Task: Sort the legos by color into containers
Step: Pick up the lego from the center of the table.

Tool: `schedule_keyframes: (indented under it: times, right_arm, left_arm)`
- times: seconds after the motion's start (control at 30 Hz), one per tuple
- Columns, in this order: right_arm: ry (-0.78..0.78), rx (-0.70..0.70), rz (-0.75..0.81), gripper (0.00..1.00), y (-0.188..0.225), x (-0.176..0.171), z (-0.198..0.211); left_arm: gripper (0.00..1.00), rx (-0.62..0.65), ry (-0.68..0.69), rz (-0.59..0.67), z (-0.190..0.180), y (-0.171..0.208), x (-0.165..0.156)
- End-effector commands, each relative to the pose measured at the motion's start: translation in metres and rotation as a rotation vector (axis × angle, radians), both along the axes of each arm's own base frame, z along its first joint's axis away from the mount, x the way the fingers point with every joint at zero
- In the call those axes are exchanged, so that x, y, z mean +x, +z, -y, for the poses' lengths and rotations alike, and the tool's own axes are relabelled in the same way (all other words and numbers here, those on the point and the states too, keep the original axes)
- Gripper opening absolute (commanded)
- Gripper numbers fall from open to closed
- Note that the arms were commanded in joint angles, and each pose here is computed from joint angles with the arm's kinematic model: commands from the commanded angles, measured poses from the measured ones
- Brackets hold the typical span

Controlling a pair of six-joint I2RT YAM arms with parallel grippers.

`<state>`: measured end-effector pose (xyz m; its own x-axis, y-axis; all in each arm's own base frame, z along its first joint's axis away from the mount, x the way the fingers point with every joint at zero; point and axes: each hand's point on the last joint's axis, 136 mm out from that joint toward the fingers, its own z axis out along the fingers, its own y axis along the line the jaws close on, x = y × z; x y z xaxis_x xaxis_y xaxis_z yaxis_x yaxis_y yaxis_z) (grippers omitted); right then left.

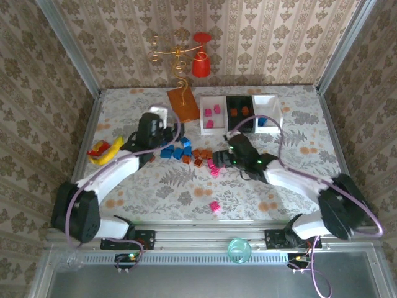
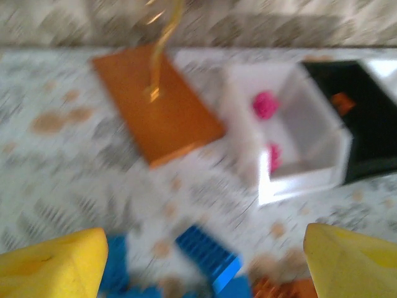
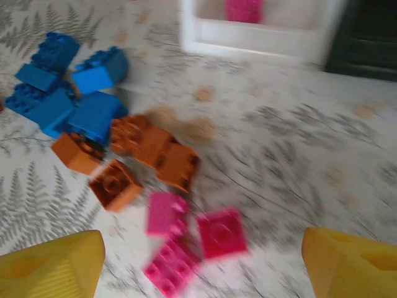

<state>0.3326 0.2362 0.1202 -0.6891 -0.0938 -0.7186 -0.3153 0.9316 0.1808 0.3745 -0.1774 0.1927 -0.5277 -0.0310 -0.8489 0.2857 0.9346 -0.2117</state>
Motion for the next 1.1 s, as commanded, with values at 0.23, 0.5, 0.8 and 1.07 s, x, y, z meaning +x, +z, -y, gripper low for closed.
schedule_keyframes:
  times: [0.23, 0.5, 0.8, 1.07]
  right_arm:
    - [0.148, -0.025, -0.060, 0.76, -0.027, 0.067, -0.103]
    - [0.169, -0.092, -0.105, 0.70, -0.057, 0.101, -0.130]
    - [0.193, -0.114, -0.143, 0.51, -0.077, 0.114, -0.144]
    - [0.174, -0.050, -0.113, 0.32, -0.044, 0.118, -0.140]
  left_arm:
    - [0.87, -0.063, 0.170, -0.175, -0.079, -0.057, -0.047]
    - [0.89, -0.069, 0.180, -0.191, -0.089, -0.073, -0.061]
    - [0.90, -0.071, 0.176, -0.205, -0.092, -0.085, -0.067]
    - [0.90, -0.101, 0.159, -0.199, -0.088, -0.081, -0.070]
